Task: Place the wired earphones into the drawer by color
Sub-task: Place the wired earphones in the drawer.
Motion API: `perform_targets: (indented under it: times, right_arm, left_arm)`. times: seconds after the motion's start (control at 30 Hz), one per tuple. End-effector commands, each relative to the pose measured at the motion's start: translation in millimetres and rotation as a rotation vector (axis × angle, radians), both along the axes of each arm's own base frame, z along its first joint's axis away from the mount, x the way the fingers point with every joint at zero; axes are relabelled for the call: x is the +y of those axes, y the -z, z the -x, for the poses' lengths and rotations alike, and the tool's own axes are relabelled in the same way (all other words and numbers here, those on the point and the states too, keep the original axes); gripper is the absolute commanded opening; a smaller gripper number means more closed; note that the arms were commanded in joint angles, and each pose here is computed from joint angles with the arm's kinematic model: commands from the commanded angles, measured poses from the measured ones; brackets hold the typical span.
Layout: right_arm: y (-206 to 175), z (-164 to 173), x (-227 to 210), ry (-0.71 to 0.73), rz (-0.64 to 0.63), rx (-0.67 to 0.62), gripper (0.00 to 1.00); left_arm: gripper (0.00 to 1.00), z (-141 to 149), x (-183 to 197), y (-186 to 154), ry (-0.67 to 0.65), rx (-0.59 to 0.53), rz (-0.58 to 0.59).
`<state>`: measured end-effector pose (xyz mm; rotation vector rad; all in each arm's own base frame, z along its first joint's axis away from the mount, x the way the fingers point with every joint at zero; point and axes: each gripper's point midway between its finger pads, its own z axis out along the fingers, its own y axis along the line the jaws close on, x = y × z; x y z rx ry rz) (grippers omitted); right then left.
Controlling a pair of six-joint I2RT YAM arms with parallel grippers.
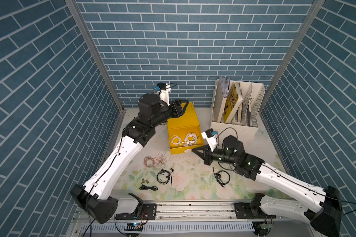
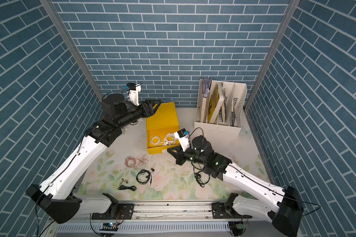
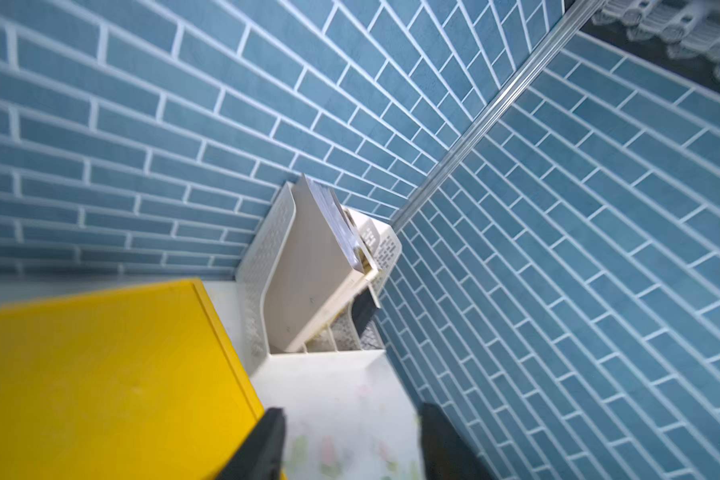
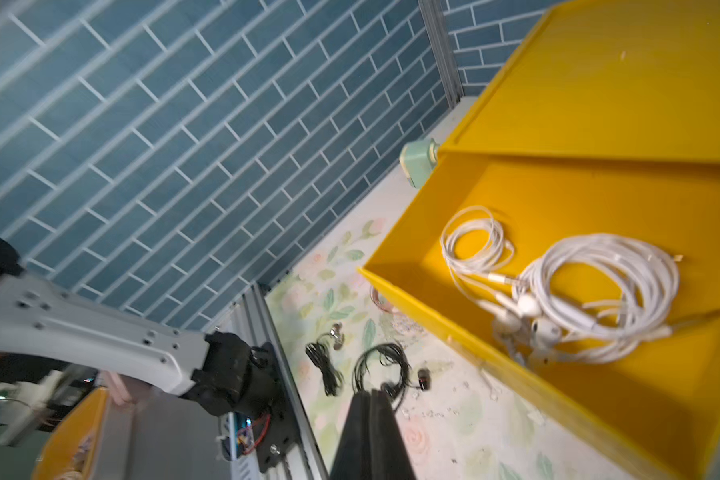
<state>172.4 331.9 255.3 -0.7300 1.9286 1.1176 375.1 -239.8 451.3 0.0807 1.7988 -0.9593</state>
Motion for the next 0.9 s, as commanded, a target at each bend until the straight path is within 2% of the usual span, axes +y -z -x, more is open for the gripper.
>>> perform_targets:
  times: [0.0,0.03,0.1,0.23,0.43,0.63,0.87]
  right_arm:
    - [-5,-29,-25,0.317,-0.002,-0.198,0.00]
    - [-2,-29,-29,0.362,0.005,-0.218,0.00]
    - [4,-25,-25,0.369,-0.001,-0.244,0.00]
    - [29,-21,-6,0.355,0.025,-0.266,0.00]
    - [46,-30,8,0.379,0.038,-0.274,0.00]
    - [54,-48,5,0.404,0.050,-0.262,0.00]
    - [56,-71,7,0.412,0.052,-0.254,0.00]
  left_arm:
    - [0.22,-63,10,69,-0.084,0.127,-0.177]
    - [0.15,-79,8,74,-0.093,0.124,-0.199]
    - [0.10,-104,1,84,-0.099,0.117,-0.246]
    - [0.09,-151,-7,104,-0.143,0.117,-0.323]
    - [0.09,-198,7,131,-0.233,0.114,-0.392]
    - [0.09,-225,19,150,-0.286,0.116,-0.415]
    - [0.10,-240,30,180,-0.316,0.163,-0.437]
